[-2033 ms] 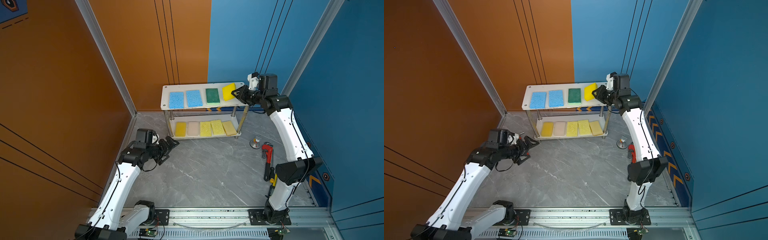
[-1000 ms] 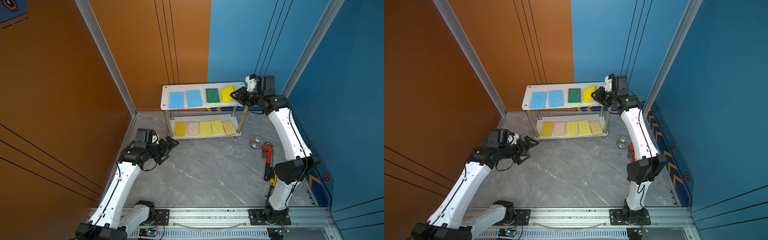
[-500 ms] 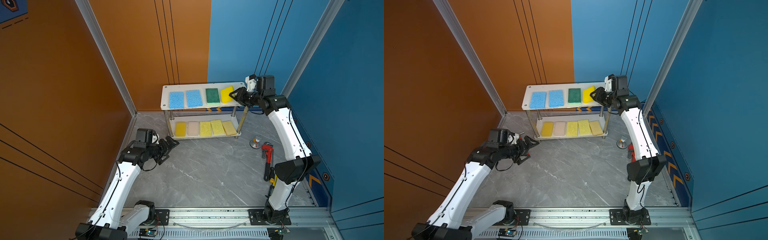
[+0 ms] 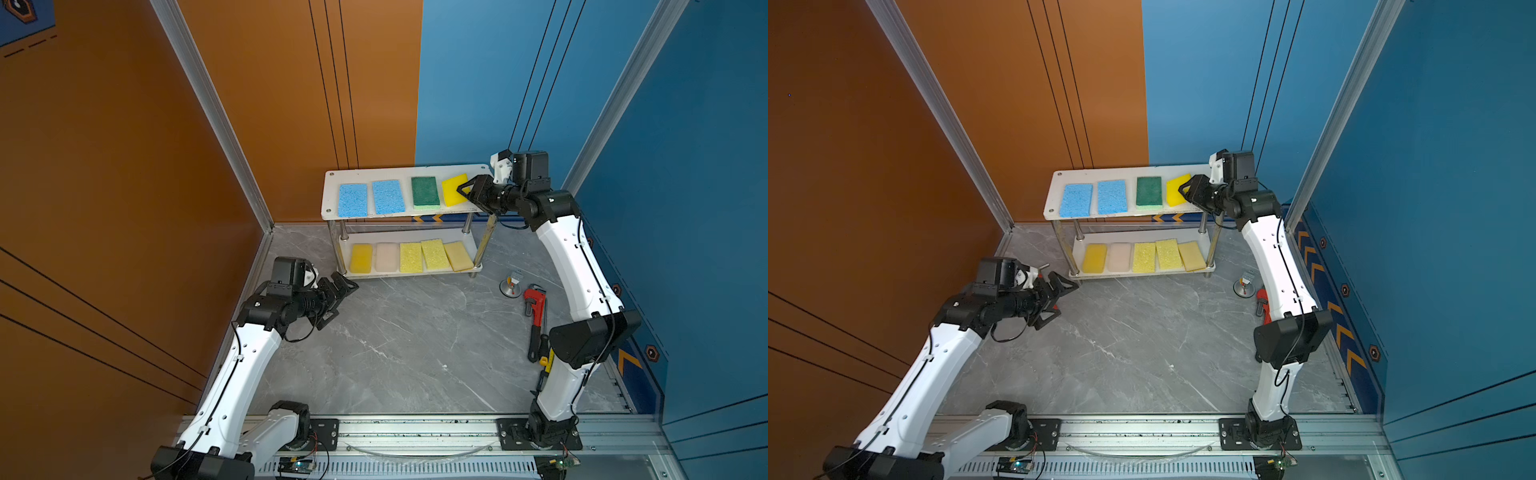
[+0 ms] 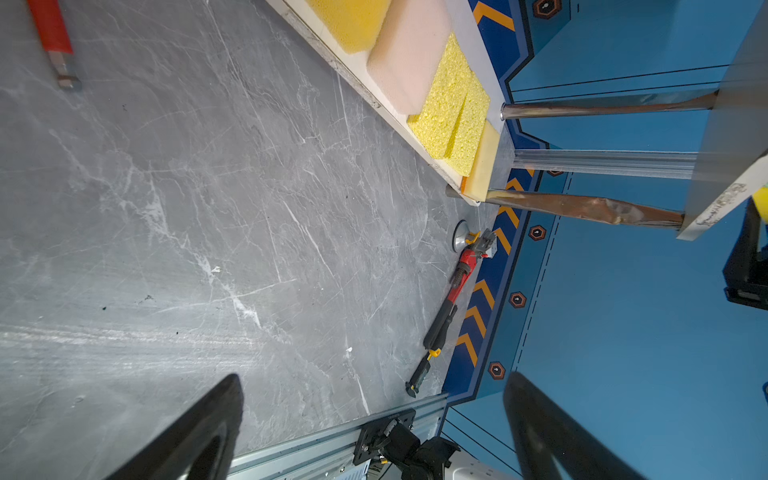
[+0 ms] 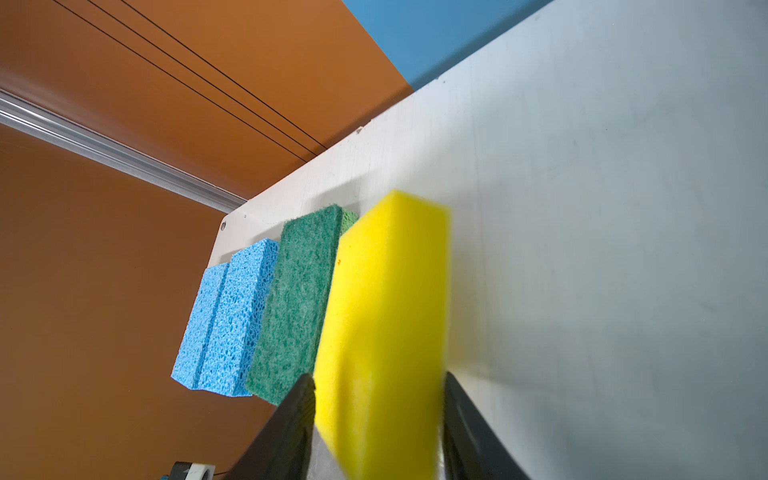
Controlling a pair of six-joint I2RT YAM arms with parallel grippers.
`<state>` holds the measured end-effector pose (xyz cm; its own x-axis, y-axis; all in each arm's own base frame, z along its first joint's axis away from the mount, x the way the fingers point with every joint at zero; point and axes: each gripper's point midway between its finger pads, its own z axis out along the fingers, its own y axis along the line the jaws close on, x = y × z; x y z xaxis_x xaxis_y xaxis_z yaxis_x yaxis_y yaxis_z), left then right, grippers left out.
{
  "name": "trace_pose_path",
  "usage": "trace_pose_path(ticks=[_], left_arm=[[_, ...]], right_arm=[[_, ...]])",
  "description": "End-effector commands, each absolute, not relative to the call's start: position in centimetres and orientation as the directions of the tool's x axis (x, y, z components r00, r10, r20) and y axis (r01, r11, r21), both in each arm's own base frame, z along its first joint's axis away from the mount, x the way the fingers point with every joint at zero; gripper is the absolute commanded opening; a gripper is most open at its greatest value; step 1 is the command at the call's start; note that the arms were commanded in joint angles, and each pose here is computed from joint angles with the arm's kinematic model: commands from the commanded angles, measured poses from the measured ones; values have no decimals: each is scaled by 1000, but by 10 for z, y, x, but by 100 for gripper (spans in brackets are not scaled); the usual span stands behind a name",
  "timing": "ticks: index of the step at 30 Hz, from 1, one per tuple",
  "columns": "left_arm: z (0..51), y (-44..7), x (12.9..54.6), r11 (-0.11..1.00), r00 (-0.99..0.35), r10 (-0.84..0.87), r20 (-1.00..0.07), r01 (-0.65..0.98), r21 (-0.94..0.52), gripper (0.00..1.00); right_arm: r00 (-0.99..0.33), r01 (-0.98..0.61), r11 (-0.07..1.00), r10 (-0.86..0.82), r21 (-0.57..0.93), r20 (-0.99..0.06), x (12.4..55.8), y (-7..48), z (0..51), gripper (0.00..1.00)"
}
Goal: Place and organize the cleaning sponges onto the shelf
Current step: 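Press the yellow sponge flat against the shelf and open the right gripper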
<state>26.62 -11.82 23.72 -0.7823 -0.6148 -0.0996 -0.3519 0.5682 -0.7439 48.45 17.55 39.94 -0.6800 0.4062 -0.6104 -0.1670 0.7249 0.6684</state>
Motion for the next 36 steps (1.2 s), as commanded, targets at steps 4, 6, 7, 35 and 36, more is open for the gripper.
trace_pose_path(ticks=[4, 6, 7, 35, 36], left_arm=[[234, -118, 260, 569, -794, -602, -84, -353, -743, 98], [234, -118, 260, 569, -793, -603, -84, -353, -743, 98], [234, -118, 260, 569, -794, -602, -84, -353, -743, 98], [233, -117, 263, 575, -794, -601, -89, -353, -738, 98], [234, -117, 263, 575, -794, -601, -90, -351, -739, 98]], right_arm=[[-674, -175, 736, 394, 654, -625, 476, 172, 404, 50], [-673, -175, 738, 394, 652, -626, 476, 171, 404, 51], [-673, -176, 739, 392, 651, -627, 476, 172, 404, 52], [-667, -168, 760, 381, 628, -640, 479, 168, 398, 56], [-667, -168, 761, 381, 627, -641, 479, 168, 398, 56]])
